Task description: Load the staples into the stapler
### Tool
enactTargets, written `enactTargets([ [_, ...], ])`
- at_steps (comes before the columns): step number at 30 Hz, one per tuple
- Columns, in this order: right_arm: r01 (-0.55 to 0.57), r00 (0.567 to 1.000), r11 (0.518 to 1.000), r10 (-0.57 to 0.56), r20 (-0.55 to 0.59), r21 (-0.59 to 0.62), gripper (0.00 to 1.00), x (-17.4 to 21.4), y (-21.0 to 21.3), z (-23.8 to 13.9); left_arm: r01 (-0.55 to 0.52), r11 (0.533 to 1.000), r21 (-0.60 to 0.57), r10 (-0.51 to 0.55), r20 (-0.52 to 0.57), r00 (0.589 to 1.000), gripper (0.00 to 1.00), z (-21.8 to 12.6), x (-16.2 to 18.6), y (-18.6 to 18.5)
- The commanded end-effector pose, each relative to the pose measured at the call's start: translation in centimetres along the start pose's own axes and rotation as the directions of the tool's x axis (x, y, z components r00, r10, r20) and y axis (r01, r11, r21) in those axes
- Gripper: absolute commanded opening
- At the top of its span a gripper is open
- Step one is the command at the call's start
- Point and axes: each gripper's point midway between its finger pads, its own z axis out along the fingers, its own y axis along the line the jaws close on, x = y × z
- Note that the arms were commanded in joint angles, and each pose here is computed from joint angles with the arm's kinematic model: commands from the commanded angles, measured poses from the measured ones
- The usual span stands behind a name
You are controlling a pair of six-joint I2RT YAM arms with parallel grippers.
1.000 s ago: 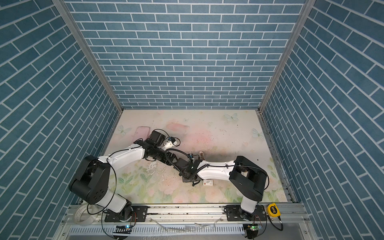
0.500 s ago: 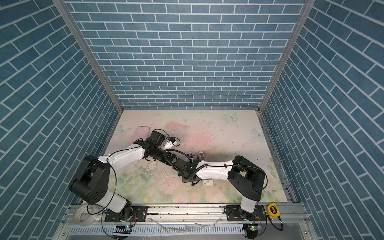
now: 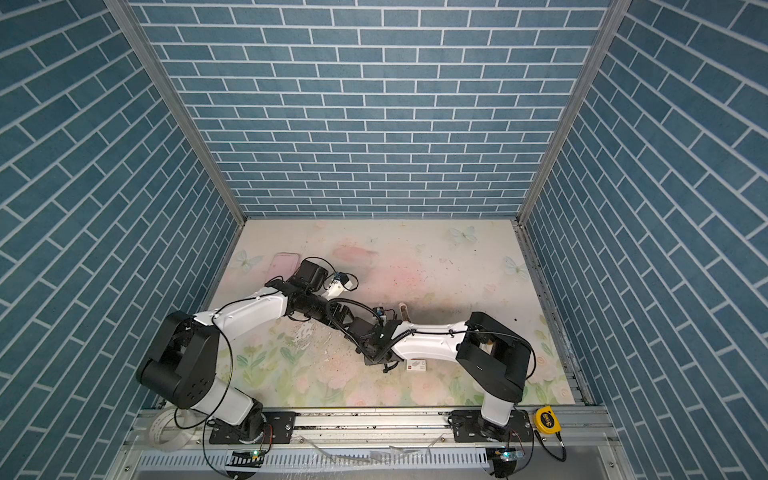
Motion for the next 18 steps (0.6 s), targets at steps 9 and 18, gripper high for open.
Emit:
enactTargets([
  [9,0.026,0.999,0.999,-0.027,0.046,0.019,0.00,-0.7,-0.3,-1.1,0.012,0.999,0.046,-0.012,-0.001,1.000,0.78,0.0,0.3,-0.4],
  [18,0.017,0.999,1.000,-0.017,0.046,0.010,0.00,-1.1,0.2,-0.9,0.079,0.994,0.074,-0.070,-0.109,0.992,0.77,2.5,2.5,0.0],
])
